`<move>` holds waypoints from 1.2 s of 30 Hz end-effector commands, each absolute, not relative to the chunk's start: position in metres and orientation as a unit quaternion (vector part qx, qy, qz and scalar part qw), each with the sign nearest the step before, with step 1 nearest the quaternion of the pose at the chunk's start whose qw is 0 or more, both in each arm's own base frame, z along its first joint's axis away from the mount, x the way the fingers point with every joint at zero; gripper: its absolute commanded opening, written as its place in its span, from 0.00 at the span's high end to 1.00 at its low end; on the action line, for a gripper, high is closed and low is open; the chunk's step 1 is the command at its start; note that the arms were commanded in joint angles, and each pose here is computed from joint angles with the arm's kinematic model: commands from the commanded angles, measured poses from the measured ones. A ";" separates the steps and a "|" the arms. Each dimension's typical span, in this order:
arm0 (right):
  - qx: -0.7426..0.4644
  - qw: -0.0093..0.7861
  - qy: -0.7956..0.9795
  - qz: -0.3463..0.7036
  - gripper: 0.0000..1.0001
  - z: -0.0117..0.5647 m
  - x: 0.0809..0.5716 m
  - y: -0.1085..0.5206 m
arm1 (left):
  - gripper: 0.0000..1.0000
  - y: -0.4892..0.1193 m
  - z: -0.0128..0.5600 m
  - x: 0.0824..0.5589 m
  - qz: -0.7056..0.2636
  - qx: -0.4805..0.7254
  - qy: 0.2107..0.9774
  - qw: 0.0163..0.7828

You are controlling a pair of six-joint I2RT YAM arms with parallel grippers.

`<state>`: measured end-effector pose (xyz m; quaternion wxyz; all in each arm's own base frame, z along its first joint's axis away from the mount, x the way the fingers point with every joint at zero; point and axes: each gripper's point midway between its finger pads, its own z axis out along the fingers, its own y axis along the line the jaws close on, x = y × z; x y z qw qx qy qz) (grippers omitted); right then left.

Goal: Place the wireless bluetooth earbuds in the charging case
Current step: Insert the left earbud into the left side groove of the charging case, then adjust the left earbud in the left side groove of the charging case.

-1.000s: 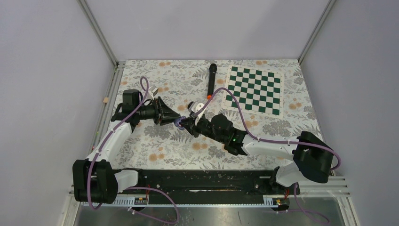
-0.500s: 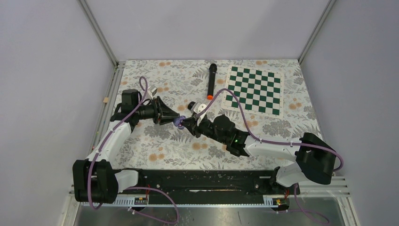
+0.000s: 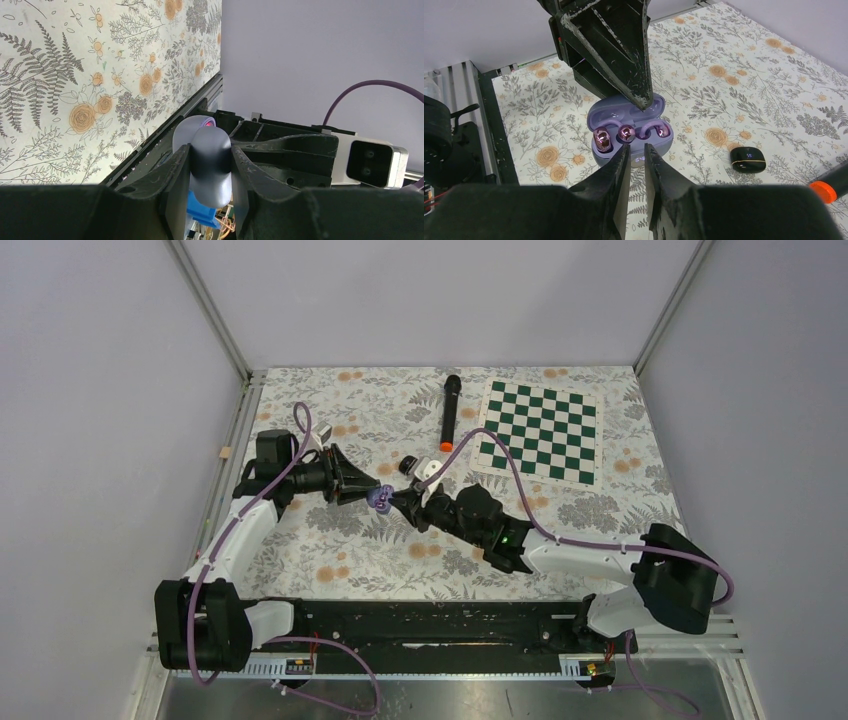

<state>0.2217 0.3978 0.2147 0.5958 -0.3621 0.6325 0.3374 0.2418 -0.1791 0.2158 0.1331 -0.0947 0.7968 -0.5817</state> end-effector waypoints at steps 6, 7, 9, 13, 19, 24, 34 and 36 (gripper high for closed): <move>-0.340 0.595 0.601 0.410 0.77 0.276 0.200 0.398 | 1.00 -0.180 0.235 0.243 -0.596 -0.065 0.785 0.156; -0.340 0.592 0.601 0.417 0.78 0.280 0.198 0.399 | 1.00 -0.180 0.235 0.243 -0.596 -0.065 0.785 0.155; -0.344 0.580 0.603 0.427 0.78 0.285 0.194 0.403 | 1.00 -0.179 0.234 0.243 -0.595 -0.067 0.786 0.155; -0.355 0.551 0.624 0.426 0.83 0.281 0.192 0.415 | 1.00 -0.179 0.235 0.243 -0.595 -0.067 0.785 0.157; -0.348 0.533 0.659 0.400 1.00 0.268 0.202 0.421 | 1.00 -0.180 0.235 0.242 -0.596 -0.065 0.785 0.156; -0.357 0.527 0.670 0.382 1.00 0.258 0.203 0.423 | 1.00 -0.180 0.235 0.243 -0.596 -0.065 0.785 0.155; -0.362 0.519 0.677 0.376 1.00 0.249 0.202 0.426 | 1.00 -0.180 0.233 0.242 -0.596 -0.065 0.785 0.153; -0.363 0.518 0.677 0.376 1.00 0.247 0.202 0.426 | 1.00 -0.180 0.233 0.242 -0.596 -0.065 0.785 0.154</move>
